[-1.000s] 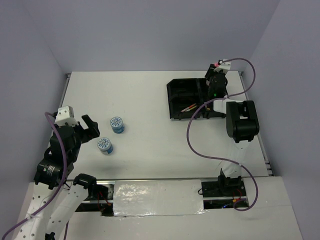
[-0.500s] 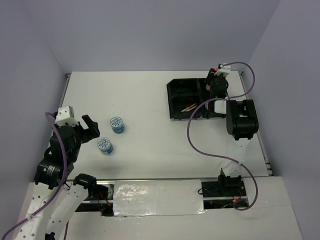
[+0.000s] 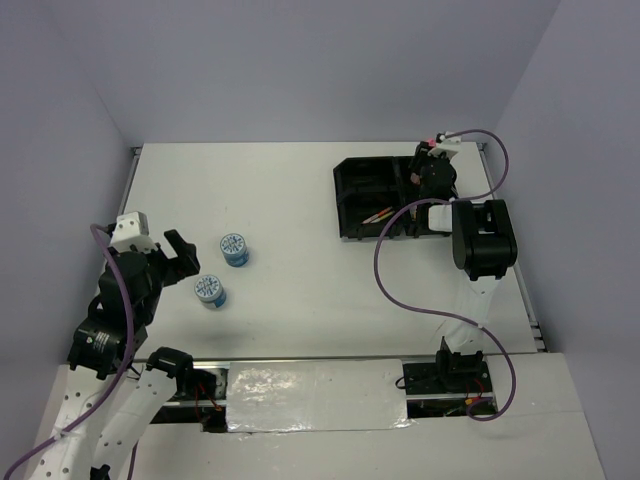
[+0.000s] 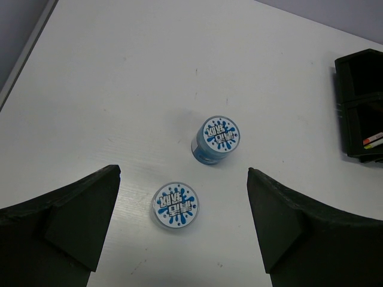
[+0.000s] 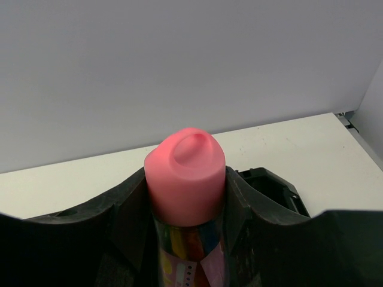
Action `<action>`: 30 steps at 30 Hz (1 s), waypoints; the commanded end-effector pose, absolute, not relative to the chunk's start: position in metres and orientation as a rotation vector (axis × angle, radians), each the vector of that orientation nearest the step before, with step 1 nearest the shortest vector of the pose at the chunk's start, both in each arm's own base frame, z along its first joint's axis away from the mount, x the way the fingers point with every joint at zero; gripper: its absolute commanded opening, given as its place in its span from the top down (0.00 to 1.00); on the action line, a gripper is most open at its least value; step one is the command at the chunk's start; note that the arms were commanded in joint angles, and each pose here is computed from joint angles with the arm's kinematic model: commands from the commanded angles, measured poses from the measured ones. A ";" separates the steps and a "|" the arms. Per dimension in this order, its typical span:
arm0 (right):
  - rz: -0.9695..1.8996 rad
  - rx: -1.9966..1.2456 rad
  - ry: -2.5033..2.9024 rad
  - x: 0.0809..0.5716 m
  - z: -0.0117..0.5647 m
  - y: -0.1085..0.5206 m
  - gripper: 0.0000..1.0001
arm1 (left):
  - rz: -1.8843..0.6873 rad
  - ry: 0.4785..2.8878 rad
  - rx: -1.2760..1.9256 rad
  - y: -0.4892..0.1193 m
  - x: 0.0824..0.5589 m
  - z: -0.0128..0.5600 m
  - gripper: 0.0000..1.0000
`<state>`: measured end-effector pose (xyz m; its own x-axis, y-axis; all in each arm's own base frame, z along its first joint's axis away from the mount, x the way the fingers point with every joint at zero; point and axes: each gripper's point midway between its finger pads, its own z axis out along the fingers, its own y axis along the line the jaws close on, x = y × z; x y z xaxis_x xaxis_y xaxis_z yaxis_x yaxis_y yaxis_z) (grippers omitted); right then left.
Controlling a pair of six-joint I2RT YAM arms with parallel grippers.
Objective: Sort the stationery into containers
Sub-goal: Place the stationery in the storage box, then pick up the stationery from the center of the board.
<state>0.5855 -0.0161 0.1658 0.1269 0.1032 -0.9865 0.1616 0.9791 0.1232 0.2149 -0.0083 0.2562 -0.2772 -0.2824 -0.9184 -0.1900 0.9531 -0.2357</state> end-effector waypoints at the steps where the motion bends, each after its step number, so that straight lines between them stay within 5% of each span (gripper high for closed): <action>1: -0.018 0.218 1.298 0.583 0.211 -0.017 0.56 | -0.120 1.811 -0.328 -0.011 0.217 0.268 0.01; 9: -0.011 0.202 1.300 0.580 0.210 -0.015 0.31 | -0.119 1.810 -0.326 -0.011 0.216 0.268 0.01; 19: 0.020 0.144 1.337 0.582 0.215 -0.004 0.15 | -0.121 1.807 -0.325 -0.011 0.216 0.269 0.01; 22: 0.045 0.154 1.321 0.578 0.237 -0.001 0.00 | -0.124 1.808 -0.323 -0.012 0.217 0.269 0.01; 30: -0.061 0.319 1.321 0.568 0.326 0.011 0.00 | -0.109 1.813 -0.341 -0.009 0.217 0.268 0.01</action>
